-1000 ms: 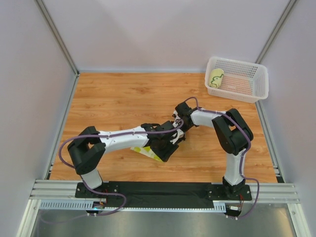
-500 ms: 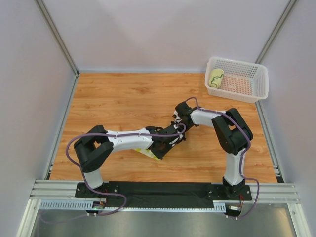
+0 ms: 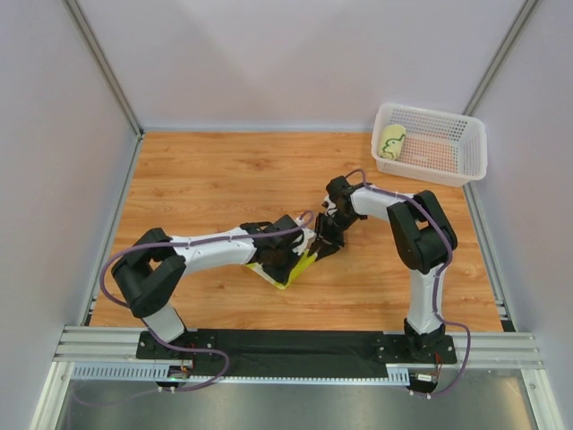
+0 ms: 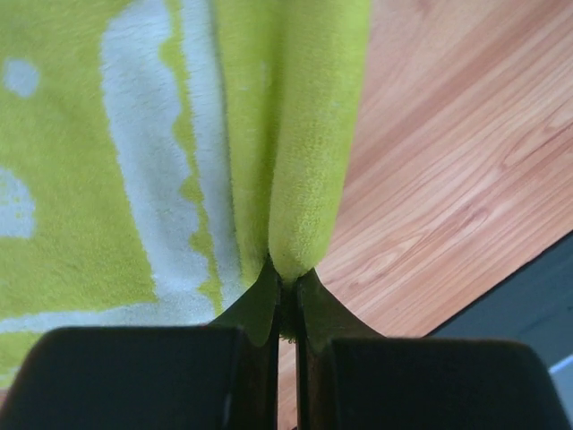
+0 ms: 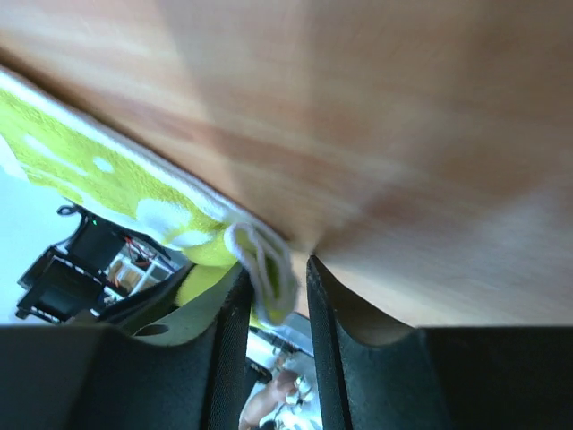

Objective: Roll the towels
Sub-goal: Roll the towel

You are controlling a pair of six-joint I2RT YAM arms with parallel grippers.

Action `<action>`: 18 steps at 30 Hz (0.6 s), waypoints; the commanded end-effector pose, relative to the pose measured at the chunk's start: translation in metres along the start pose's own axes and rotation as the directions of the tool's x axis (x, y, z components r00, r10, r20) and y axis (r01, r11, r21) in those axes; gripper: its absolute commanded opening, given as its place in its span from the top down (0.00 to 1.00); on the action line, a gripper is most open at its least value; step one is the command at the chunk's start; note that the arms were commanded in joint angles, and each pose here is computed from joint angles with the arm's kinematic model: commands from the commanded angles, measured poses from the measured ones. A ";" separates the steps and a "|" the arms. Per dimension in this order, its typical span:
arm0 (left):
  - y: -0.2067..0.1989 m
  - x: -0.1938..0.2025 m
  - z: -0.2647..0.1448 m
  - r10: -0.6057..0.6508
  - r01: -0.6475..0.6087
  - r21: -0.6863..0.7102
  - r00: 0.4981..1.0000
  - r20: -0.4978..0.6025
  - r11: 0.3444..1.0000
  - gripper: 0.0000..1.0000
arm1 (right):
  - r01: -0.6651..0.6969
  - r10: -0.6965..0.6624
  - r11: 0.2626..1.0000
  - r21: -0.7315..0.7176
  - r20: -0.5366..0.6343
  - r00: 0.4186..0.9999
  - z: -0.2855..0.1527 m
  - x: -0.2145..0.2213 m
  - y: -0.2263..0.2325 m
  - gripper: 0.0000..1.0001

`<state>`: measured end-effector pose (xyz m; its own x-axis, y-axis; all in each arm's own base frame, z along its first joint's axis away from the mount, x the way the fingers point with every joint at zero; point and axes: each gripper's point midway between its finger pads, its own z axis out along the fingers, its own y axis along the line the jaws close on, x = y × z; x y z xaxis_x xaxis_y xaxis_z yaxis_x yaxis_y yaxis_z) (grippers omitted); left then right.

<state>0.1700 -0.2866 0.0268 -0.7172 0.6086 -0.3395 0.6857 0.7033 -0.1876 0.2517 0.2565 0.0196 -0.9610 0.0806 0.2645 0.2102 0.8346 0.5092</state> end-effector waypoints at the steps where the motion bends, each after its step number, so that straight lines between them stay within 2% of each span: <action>1: -0.001 0.001 -0.019 -0.110 0.107 0.126 0.994 0.017 0.986 1.00 | -0.004 0.001 0.999 0.039 0.064 0.998 -0.014 -0.026 -0.009 0.67; 5: -0.004 -0.004 -0.030 -0.209 0.197 0.274 0.978 0.015 0.941 1.00 | -0.021 0.018 0.999 0.040 0.084 0.996 -0.024 -0.038 -0.015 0.66; 11: -0.001 -0.009 -0.034 -0.344 0.327 0.415 0.938 -0.036 0.849 1.00 | -0.055 0.051 0.998 0.034 0.113 0.992 -0.037 -0.048 -0.026 0.66; 14: 0.008 -0.008 -0.036 -0.421 0.399 0.458 0.905 -0.058 0.794 1.00 | -0.042 0.040 0.999 0.012 0.125 0.991 -0.041 -0.049 -0.024 0.65; 18: 0.025 -0.008 -0.036 -0.531 0.501 0.507 0.842 -0.099 0.701 1.00 | -0.006 0.018 0.995 -0.103 0.116 0.993 -0.042 -0.040 -0.007 0.61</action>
<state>0.1850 -0.2566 0.0487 -0.9601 0.2350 -0.1518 0.2743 0.6844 -0.6755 0.2950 0.2141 0.0215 -0.9563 0.1886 0.2234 0.2789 0.8180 0.5031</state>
